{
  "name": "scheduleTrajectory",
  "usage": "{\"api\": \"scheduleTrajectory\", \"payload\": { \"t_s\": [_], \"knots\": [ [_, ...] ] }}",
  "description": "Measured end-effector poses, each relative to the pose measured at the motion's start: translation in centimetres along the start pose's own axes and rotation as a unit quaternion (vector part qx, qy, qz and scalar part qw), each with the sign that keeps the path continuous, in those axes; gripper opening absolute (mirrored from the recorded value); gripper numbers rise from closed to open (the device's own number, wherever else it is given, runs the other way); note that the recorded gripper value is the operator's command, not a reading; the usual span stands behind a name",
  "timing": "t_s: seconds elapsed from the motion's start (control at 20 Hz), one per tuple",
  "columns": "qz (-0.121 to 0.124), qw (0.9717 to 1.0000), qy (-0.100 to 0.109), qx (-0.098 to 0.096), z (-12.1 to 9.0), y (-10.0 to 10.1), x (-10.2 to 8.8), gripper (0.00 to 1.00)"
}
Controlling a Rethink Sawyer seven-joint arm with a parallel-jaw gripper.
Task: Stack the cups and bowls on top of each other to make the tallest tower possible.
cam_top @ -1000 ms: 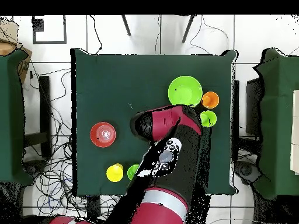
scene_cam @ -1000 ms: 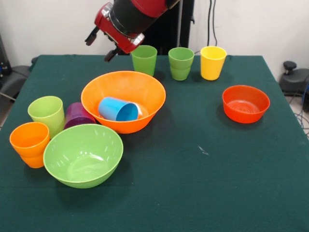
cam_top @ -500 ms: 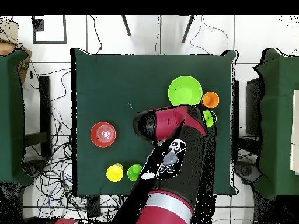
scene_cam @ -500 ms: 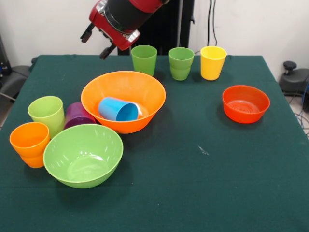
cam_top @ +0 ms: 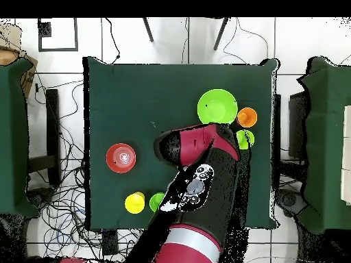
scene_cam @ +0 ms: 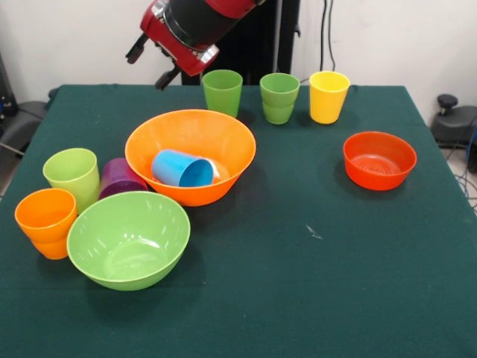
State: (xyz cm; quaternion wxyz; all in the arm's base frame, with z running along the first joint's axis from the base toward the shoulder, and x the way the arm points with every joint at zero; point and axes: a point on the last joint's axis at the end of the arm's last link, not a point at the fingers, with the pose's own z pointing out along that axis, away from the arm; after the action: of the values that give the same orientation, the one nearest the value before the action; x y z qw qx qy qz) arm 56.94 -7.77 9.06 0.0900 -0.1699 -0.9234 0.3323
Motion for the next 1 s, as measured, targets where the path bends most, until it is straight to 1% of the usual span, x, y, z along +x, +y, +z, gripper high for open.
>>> {"api": "scheduleTrajectory", "payload": {
  "t_s": [0.3,0.55,0.85,1.0],
  "knots": [
    [-0.006,1.0000,-0.004,0.006,-0.4,0.5,0.3,1.00],
    [-0.011,0.9998,-0.003,0.017,0.0,0.7,0.8,1.00],
    [-0.012,0.9994,0.008,0.031,1.2,0.6,1.4,1.00],
    [-0.005,0.9992,0.017,0.036,2.0,0.8,1.7,1.00]
  ]
}}
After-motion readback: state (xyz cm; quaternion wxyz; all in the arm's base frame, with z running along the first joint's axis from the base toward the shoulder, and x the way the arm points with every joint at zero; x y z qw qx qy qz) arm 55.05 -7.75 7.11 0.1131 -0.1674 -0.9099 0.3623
